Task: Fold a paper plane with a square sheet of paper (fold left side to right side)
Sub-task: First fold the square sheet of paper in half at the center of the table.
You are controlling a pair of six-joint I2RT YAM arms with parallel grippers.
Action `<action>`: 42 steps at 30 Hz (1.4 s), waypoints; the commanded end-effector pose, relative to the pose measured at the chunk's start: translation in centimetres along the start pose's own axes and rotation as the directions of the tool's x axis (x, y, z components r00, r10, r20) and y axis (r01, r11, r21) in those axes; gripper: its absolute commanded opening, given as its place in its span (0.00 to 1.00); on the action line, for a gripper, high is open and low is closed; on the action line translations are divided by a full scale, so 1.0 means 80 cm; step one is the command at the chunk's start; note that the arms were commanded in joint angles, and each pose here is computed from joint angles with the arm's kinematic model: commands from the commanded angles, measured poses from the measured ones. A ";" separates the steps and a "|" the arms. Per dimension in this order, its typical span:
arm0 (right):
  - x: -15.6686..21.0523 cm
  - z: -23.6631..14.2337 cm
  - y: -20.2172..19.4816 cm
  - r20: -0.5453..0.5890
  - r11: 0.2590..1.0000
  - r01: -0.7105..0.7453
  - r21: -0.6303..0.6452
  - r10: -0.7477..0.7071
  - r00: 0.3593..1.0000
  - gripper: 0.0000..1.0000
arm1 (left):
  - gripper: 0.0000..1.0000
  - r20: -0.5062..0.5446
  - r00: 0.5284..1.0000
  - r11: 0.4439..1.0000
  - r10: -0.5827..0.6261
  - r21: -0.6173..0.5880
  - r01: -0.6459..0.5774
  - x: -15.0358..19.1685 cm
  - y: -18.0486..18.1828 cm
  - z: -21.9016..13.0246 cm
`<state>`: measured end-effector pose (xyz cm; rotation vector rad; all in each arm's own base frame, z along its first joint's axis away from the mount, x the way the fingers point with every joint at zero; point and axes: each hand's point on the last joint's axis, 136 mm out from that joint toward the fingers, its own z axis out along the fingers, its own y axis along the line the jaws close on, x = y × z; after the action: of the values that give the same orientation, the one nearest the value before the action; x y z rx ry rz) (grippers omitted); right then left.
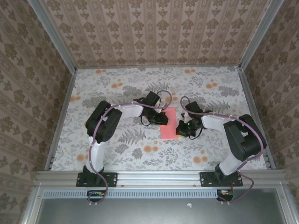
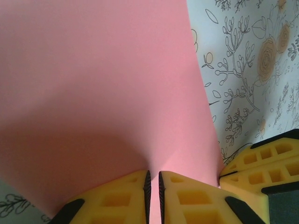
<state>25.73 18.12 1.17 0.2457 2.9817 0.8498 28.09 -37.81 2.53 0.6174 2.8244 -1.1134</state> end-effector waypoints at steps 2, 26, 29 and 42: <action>0.030 0.013 -0.048 -0.079 0.986 -0.038 0.159 0.051 0.996 0.03 | 0.18 0.044 0.999 1.000 0.004 -0.021 -0.003 -0.020 -0.001 -0.030; 0.022 0.008 -0.052 -0.078 0.977 -0.008 0.214 0.025 0.997 0.03 | 0.17 0.031 0.999 0.999 0.034 0.018 -0.034 -0.031 -0.001 -0.016; 0.022 0.008 -0.054 -0.079 0.975 -0.009 0.223 0.027 0.996 0.03 | 0.16 0.031 0.999 1.000 0.026 -0.008 -0.026 -0.033 0.011 -0.012; 0.025 0.005 -0.063 -0.089 0.965 -0.002 0.263 0.026 0.996 0.02 | 0.13 0.070 0.997 0.999 0.020 -0.040 -0.017 -0.038 0.039 -0.009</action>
<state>25.84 17.83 1.12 0.1867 3.0234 0.7598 31.46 -37.22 2.76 0.5827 2.7796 -1.0967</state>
